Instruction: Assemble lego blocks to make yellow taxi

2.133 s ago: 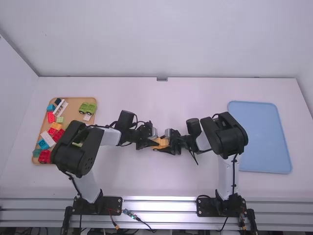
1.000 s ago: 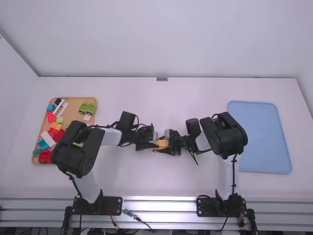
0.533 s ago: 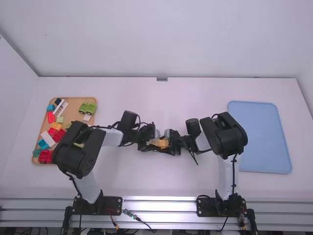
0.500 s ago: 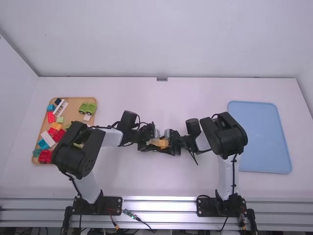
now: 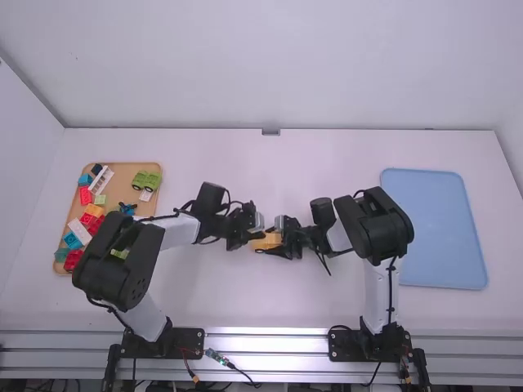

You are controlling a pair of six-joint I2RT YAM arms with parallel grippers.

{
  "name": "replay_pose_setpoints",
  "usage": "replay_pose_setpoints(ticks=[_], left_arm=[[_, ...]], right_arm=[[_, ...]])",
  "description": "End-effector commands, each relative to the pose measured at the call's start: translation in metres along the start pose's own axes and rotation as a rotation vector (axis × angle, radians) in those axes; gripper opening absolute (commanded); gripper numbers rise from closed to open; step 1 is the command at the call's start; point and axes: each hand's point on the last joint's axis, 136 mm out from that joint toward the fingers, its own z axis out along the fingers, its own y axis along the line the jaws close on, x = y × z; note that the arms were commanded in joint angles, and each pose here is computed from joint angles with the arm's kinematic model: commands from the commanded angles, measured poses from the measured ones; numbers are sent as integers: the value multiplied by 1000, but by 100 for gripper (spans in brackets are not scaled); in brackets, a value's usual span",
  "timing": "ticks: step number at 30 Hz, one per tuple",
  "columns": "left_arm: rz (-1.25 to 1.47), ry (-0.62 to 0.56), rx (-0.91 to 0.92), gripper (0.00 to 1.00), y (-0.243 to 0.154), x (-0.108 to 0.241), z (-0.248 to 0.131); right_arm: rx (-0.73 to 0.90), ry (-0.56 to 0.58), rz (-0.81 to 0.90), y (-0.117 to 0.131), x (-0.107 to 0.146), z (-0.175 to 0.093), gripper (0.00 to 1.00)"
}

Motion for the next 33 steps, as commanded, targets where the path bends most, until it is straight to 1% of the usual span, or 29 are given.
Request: replay_pose_setpoints(ticks=[1, 5, 12, 17, 25, 28, 30, 33], left_arm=[[-7, 18, -4, 2, -1, 3, -2], [3, 20, -23, 2, -3, 10, -1], [-28, -31, -77, 2, -3, 22, 7], [-57, -10, -51, 2, -4, 35, 17], [-52, 72, 65, 2, -23, 52, 38], [-99, 173, 37, 2, -24, 72, 38], [-99, 176, 35, 2, -24, 73, 38], [-76, 109, 50, 2, -23, 57, 36]], right_arm=[[20, 37, 50, -1, 12, 0, 35], [19, 38, 49, -1, 12, 1, 35], [20, 37, 50, -1, 12, 0, 35], [19, 37, 48, -1, 11, 1, 35], [25, 34, 45, -3, 11, -1, 35], [27, 34, 45, -3, 11, -1, 35], [28, 35, 46, -3, 11, -1, 35], [28, 35, 45, -3, 11, -1, 38]])
